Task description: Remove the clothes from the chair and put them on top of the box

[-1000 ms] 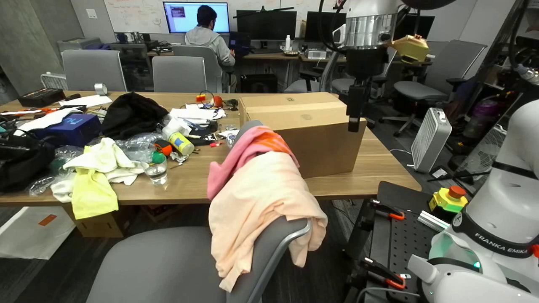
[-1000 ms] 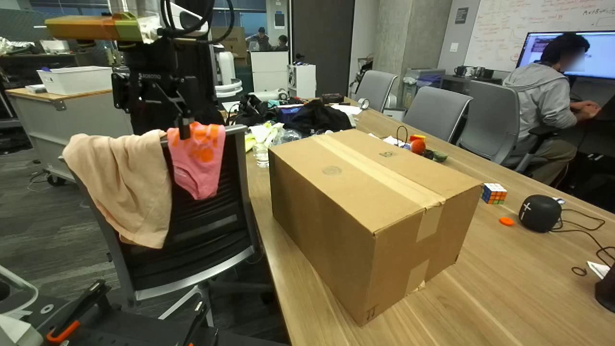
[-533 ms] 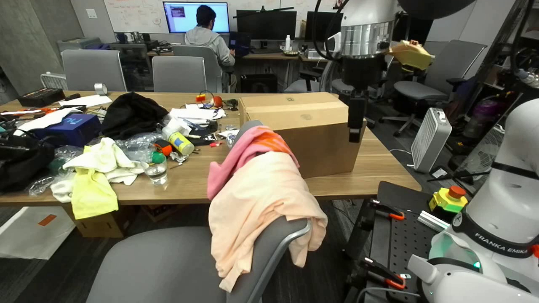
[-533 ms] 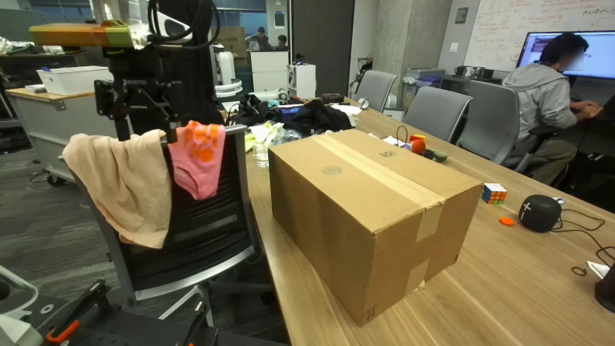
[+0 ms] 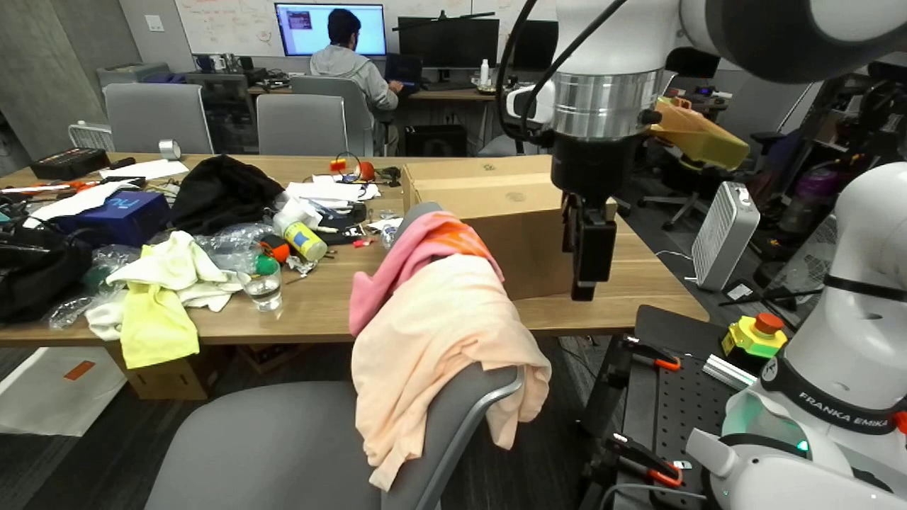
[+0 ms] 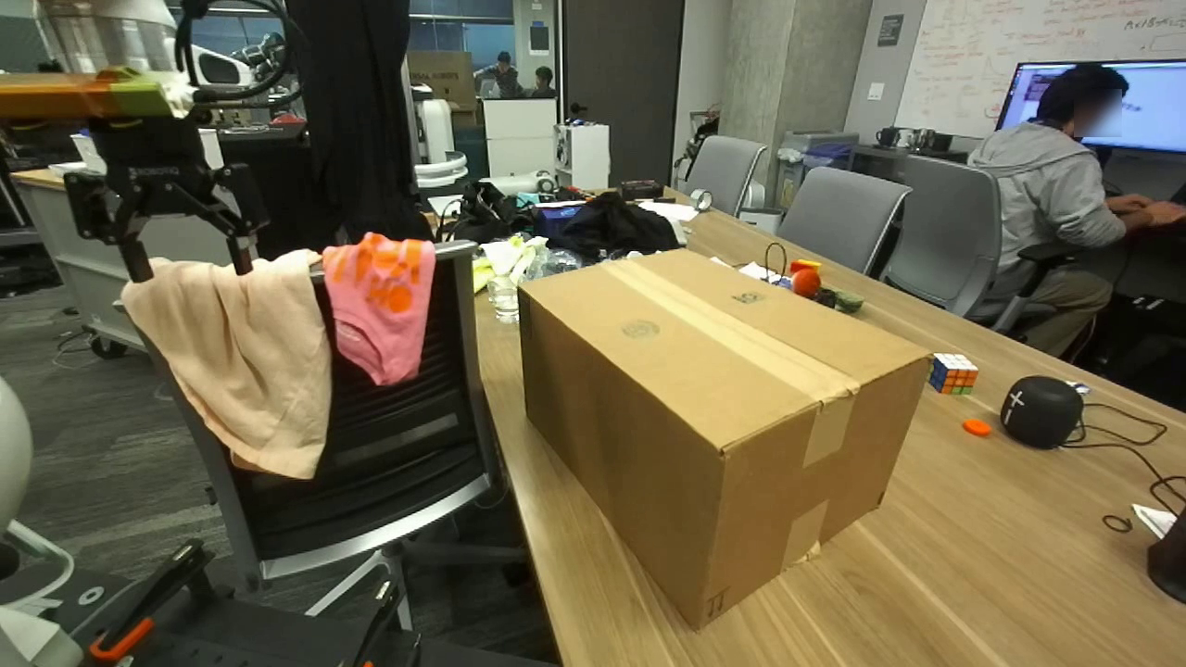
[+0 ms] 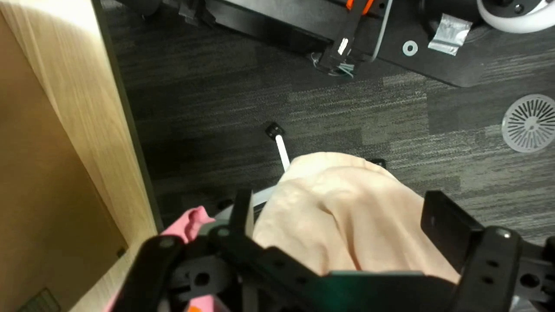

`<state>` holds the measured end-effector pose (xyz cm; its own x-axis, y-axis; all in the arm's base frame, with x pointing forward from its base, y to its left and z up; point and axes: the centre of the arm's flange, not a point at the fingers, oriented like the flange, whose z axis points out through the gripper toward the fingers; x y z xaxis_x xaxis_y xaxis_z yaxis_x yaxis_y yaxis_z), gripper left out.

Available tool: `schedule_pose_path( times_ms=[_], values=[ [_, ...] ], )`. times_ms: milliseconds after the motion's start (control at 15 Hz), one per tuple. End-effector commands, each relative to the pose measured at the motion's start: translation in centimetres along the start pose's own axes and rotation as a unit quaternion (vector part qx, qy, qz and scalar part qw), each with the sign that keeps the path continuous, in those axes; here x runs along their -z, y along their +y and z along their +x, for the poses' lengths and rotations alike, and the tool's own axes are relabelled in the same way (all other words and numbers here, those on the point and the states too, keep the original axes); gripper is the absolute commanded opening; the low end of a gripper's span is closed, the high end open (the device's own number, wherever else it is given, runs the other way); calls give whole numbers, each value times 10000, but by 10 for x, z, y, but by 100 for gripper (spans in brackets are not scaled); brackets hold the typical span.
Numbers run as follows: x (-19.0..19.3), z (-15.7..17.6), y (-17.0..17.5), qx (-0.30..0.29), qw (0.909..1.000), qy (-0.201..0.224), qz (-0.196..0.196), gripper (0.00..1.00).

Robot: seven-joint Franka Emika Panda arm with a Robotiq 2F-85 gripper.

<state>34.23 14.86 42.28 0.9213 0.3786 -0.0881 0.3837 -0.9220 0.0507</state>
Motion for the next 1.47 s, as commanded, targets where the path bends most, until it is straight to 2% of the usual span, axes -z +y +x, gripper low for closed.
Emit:
schedule_pose_path(
  times_ms=[0, 267, 600, 1400],
  values=[
    [0, 31, -37, 313, 9987, 391, 73, 100],
    [-1, 54, -63, 519, 9963, 679, 46, 100],
    [0, 73, -79, 577, 9944, 883, 74, 100],
    [-23, 82, -76, 601, 9942, 891, -90, 100]
  ],
)
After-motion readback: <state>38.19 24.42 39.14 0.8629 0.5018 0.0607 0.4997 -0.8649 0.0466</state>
